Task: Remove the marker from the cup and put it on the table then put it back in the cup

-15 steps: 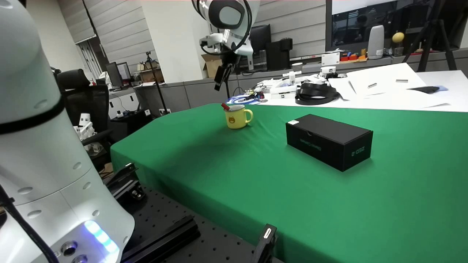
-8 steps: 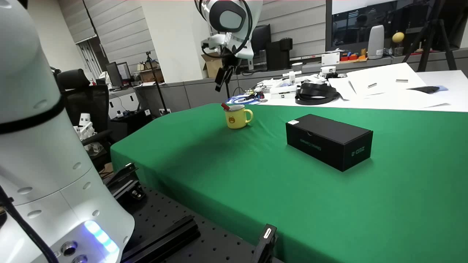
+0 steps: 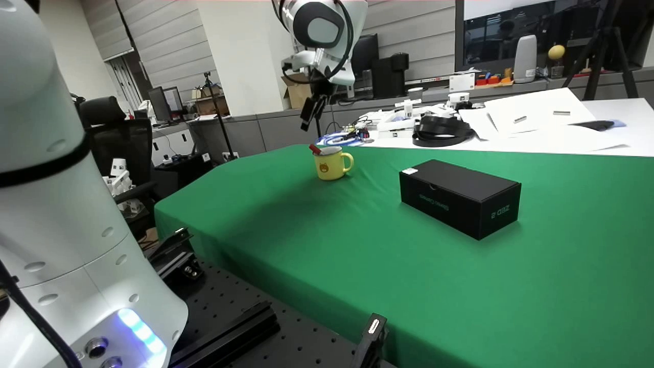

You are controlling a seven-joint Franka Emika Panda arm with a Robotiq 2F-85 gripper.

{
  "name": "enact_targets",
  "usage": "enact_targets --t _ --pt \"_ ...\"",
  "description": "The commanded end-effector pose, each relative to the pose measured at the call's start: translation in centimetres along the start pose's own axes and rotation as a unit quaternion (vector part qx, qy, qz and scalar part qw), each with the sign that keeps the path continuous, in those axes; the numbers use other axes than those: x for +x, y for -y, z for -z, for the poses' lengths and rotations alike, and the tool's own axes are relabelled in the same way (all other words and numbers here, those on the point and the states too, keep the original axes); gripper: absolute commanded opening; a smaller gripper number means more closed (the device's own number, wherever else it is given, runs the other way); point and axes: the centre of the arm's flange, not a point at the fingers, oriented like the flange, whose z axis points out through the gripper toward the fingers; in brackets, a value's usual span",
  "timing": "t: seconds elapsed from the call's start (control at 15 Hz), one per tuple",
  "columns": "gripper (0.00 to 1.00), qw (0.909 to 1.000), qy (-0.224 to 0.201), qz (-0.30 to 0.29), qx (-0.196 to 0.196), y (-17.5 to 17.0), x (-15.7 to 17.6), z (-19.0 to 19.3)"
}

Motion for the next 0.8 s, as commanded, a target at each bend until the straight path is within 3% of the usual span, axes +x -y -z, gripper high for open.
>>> enact_targets --t 0.0,0.73 --pt "1.00 0.9997 0.004 -0.024 -0.004 -0.4 1.4 -0.8" --pt "1.00 0.9983 0.015 -0.049 -0.027 -1.7 4.2 -4.1"
